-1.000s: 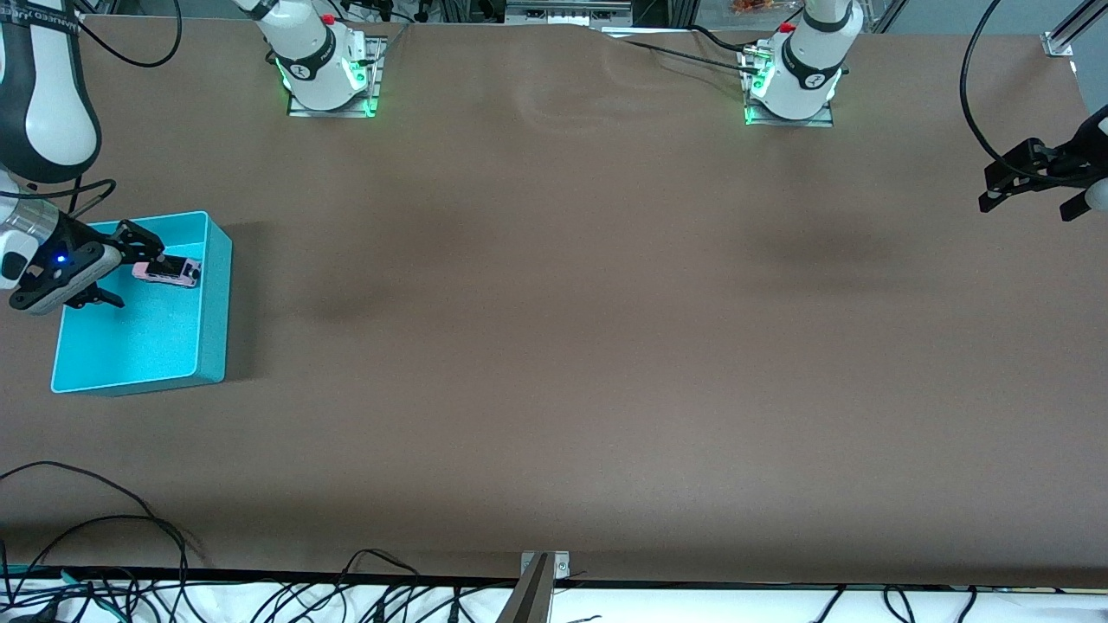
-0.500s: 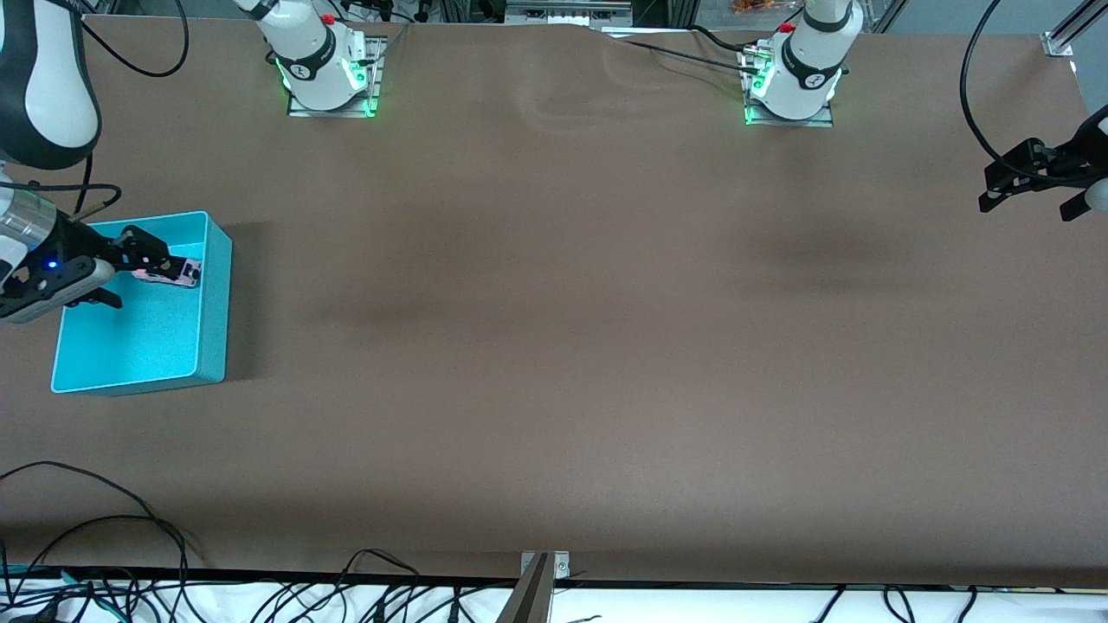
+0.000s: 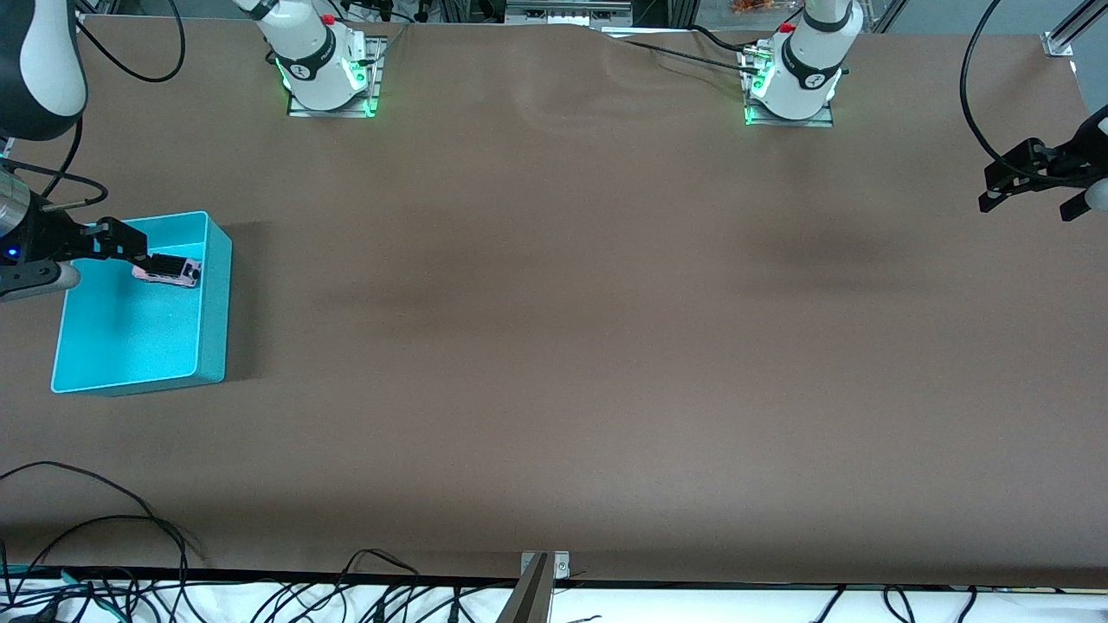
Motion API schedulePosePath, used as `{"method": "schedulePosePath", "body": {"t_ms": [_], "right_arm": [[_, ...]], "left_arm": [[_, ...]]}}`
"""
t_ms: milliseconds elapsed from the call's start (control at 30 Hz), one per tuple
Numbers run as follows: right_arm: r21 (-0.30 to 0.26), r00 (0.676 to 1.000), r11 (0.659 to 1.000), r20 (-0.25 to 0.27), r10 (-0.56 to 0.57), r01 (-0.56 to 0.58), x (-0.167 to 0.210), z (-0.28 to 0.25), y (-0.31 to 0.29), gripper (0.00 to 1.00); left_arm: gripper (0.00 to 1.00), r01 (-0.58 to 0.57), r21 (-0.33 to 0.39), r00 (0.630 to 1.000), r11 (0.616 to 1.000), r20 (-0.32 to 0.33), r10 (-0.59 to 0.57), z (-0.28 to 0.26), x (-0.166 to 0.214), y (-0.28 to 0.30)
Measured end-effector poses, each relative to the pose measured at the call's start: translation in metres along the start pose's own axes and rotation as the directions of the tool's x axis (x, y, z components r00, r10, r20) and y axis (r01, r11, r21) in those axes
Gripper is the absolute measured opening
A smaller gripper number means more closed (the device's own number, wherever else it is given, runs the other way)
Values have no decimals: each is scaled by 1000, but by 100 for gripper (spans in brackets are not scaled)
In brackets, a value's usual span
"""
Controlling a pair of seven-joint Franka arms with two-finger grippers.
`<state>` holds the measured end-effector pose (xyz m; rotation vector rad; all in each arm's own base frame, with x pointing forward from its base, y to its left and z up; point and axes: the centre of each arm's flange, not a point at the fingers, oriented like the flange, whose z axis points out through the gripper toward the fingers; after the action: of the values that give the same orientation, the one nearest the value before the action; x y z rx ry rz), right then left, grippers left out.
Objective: Wind and store pink jeep toy
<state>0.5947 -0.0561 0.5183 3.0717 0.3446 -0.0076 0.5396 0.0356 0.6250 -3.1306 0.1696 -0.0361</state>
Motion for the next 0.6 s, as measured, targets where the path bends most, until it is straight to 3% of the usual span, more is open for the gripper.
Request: {"method": "schedulePosePath", "body": {"t_ms": [233, 600], "right_arm": [[6, 989, 990, 38, 140, -141, -4, -9, 0, 100], [7, 970, 975, 110, 218, -220, -13, -30, -1, 100]], "left_arm": [[100, 0, 0, 1000, 1000, 0, 0, 0, 0, 0], [100, 0, 0, 1000, 1000, 0, 0, 0, 0, 0]]}}
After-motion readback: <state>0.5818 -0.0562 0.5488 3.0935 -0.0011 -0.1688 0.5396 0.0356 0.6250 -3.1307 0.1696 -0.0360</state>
